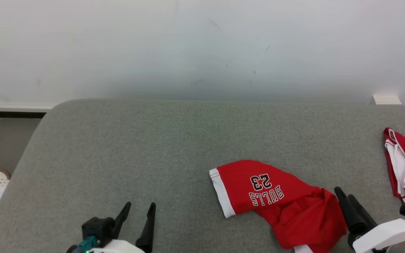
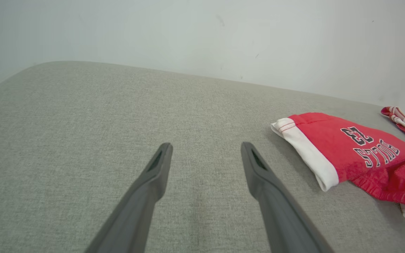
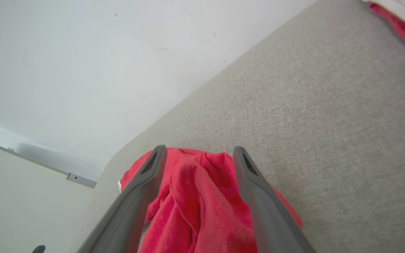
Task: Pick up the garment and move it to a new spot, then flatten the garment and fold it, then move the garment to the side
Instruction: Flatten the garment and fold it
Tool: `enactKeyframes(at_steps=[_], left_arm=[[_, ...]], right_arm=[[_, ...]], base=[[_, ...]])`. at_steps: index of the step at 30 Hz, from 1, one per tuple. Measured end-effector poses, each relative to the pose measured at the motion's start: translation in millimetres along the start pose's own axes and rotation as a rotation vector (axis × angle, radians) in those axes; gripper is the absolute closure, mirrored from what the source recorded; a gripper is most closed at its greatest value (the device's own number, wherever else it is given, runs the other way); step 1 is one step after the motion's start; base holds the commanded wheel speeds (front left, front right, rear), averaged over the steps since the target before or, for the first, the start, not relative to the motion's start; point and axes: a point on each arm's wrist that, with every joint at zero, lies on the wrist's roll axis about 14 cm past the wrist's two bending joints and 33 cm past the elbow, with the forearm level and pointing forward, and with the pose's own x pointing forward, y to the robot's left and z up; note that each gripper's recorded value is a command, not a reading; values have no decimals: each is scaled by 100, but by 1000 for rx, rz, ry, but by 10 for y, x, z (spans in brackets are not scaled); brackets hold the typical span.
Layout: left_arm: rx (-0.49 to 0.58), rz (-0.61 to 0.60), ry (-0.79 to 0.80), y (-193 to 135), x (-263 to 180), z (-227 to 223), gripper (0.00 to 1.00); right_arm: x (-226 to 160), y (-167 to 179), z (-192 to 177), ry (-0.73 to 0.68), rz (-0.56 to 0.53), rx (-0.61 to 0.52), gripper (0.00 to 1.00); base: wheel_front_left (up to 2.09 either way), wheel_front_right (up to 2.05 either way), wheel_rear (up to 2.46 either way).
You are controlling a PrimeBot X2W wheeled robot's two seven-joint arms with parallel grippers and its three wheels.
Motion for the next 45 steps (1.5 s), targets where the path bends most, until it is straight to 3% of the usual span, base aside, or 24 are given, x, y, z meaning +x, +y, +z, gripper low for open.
enactKeyframes(at_steps=[8,12,16,20,25,33,36,37,38,39,40,45], left_arm=[[2,3,-27,-8,-62,71,0],[-3,6,-29,-10,-88,63,0],[-12,6,-25,-27,-99,46,0],[-27,28,-32,28,-122,50,0],[-53,74,-30,135,-210,8,0],[-70,130,-32,277,-288,-35,0],[-75,142,-29,311,-291,-48,0],[-75,148,-29,332,-295,-49,0],[-75,154,-30,351,-300,-51,0],[-74,161,-28,372,-308,-59,0],[-74,166,-28,388,-315,-65,0],[-71,172,-21,412,-318,-86,0]], right_arm=[[-143,107,485,-137,64,-325,0],[-89,333,441,-106,148,-533,0],[81,543,253,11,218,-761,0],[211,597,-190,244,261,-996,0],[184,418,-631,539,255,-1184,0],[370,248,-574,646,220,-1422,0],[455,185,-582,646,210,-1409,0],[489,193,-585,637,211,-1395,18],[527,198,-580,623,212,-1379,44],[563,226,-578,602,220,-1358,78],[598,266,-578,580,227,-1325,100],[741,497,-506,447,239,-1066,100]], base=[[0,0,0],[0,0,0],[0,0,0],[0,0,0],[0,0,0],[0,0,0],[0,0,0],[0,0,0],[0,0,0],[0,0,0],[0,0,0],[0,0,0]])
